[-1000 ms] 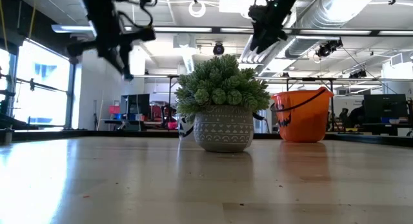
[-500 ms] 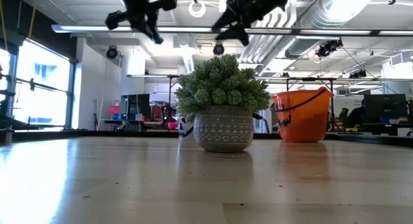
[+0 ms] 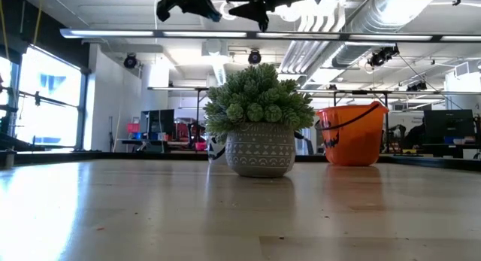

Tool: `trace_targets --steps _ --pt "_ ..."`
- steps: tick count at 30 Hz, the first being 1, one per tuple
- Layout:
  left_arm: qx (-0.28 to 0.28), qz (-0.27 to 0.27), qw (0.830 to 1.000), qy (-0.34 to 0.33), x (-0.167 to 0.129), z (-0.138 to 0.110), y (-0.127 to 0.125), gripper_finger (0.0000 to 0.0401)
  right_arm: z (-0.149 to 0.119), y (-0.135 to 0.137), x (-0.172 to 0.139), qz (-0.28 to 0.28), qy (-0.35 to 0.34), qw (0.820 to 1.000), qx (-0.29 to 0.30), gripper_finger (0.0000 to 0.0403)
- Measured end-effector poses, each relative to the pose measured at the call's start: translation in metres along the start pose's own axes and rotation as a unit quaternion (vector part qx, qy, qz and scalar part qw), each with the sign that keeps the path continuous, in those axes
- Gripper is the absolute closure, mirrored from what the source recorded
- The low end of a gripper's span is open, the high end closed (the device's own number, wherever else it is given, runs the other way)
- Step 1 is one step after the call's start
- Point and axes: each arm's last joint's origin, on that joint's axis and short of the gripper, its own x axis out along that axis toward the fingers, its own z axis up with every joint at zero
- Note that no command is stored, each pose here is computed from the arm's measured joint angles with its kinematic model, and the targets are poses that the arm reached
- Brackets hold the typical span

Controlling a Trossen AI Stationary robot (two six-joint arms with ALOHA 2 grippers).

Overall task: Sort candy
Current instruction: Put the white chocolate into the white bucket

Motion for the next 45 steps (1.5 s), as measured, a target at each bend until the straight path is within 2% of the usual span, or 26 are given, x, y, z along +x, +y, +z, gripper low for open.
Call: trace_targets --steps 5,14,22,27,32,45 --pt "-0.01 -0.041 0.999 0.001 0.0 0.003 -0.004 0.0398 0.007 0.005 0.003 0.008 -0.032 0.999 -0.008 0.0224" --pt "-0.022 -0.072 0.997 -0.005 -0.008 0.002 -0.014 0.0398 0.015 0.005 0.002 0.01 -0.068 0.998 0.006 0.0224" --pt "0.005 -0.05 0.999 -0.02 -0.013 0.0 -0.016 0.0398 0.014 0.001 -0.001 0.002 -0.063 0.998 0.014 0.0224" --pt "0.007 -0.042 0.999 -0.024 -0.013 0.001 -0.016 0.0398 0.015 -0.01 -0.012 -0.019 -0.067 0.997 0.02 0.0224" --pt "0.007 -0.042 0.999 -0.024 -0.013 0.001 -0.016 0.0398 0.015 -0.023 -0.02 -0.037 -0.071 0.995 0.053 0.0224" --pt "-0.016 -0.051 0.998 -0.022 -0.013 0.001 -0.017 0.0398 0.017 -0.011 -0.01 -0.022 -0.082 0.991 0.102 0.0224"
